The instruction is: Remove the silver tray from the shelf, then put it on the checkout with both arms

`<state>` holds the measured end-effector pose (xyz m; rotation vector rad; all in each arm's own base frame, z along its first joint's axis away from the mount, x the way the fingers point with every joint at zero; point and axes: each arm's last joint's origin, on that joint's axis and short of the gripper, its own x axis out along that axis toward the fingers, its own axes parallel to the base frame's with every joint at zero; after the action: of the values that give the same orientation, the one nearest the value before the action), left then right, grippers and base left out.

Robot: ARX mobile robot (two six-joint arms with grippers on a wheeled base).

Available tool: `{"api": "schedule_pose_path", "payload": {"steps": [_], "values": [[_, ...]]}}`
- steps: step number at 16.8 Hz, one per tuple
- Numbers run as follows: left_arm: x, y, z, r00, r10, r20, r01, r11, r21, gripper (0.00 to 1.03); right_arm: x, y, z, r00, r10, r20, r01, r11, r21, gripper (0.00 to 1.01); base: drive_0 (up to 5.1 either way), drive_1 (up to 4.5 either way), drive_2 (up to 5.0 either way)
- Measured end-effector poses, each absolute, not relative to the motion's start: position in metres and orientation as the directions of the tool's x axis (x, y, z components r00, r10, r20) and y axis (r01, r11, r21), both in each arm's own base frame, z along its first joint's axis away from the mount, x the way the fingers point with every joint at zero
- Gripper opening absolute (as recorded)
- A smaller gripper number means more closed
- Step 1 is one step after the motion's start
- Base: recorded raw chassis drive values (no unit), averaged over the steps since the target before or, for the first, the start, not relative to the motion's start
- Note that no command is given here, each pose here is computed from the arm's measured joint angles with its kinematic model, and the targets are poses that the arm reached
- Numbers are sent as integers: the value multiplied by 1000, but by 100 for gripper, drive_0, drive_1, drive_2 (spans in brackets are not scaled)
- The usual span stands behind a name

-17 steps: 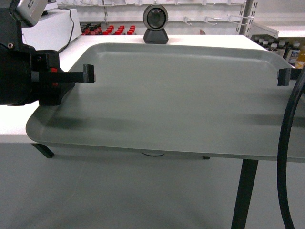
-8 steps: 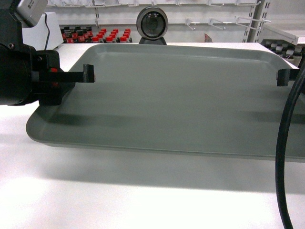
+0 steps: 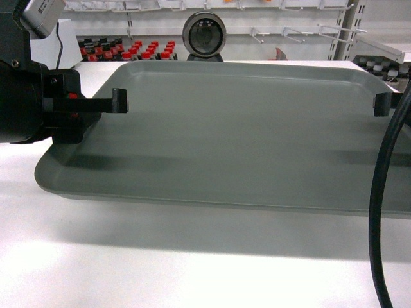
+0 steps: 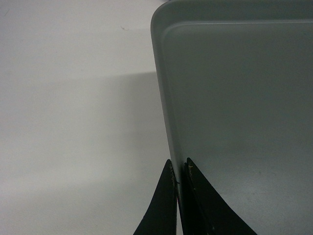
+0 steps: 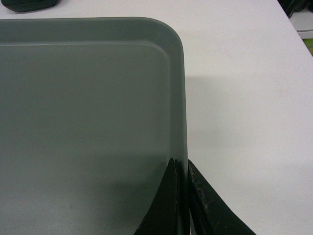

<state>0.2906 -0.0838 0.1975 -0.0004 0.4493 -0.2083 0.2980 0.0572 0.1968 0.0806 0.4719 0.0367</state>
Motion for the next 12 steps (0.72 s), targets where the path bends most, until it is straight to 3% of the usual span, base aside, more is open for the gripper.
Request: {"api": "schedule_pose_path", "payload": {"steps": [9,10,11,12], "values": [[291,-84,198,880,-200,-431,200,979,-46,3,298,57,197,890,54,-452,-17,996,86,3,11,431,-409],[291,-84,198,883,-192,-428,192,980,-44,3,299,58,197,905,70,-421,-31,995,99,3,11,431,-409],[292,-91,199,934,-73,-351,72,997,-15,3,302,54,192,948,164,-274,-123,980,159,3,11,431,-409],[293,-96,202,954,41,-298,-37,999,19,3,305,55,189,958,199,-205,-164,971,176,2,11,431,-409]]}}
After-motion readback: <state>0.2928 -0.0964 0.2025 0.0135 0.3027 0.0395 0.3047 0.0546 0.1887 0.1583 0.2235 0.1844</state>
